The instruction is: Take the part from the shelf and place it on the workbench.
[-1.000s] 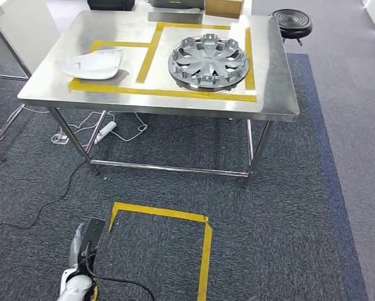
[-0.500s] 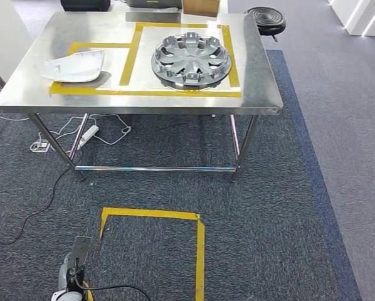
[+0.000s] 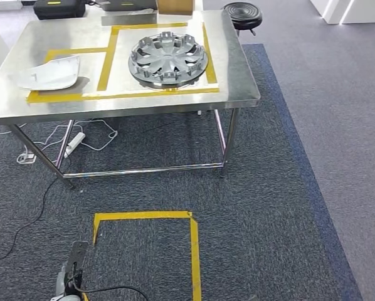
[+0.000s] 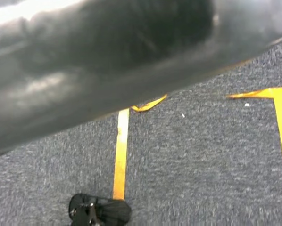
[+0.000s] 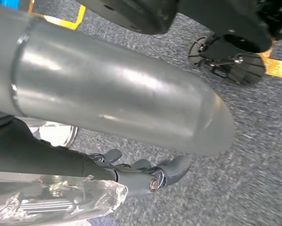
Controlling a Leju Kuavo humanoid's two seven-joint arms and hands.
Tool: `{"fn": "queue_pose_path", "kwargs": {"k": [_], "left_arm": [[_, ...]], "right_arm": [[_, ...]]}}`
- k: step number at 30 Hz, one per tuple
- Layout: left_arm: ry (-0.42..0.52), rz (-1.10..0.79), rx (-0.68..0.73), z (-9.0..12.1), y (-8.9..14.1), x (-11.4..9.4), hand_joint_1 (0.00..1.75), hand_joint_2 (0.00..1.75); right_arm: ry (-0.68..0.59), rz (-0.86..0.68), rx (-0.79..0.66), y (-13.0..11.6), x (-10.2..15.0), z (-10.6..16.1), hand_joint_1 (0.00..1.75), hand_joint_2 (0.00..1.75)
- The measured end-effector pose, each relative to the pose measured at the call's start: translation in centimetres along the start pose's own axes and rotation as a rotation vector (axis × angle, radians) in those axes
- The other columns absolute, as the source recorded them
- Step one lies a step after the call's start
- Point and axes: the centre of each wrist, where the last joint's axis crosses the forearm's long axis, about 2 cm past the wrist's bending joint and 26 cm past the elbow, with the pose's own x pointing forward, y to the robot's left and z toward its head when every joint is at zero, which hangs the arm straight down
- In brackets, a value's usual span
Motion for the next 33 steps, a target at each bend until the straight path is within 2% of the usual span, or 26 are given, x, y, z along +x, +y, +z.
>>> {"fn": "queue_pose_path", "kwargs": {"k": [6,14,33], "left_arm": [[0.018,0.008,0.003,0.16,-0.02,-0.18,0.00,0.00],[0.093,0.059,0.030,0.27,0.00,-0.35,0.00,0.00],[0.108,0.070,0.037,0.53,-0.28,-0.43,0.00,0.00]], "right_arm": [[0.002,-0.003,0.000,0.03,0.00,0.01,0.00,0.00],[0.021,-0.020,-0.009,0.17,-0.12,0.07,0.00,0.00],[0.022,-0.037,-0.028,0.08,0.04,0.03,0.00,0.00]]}}
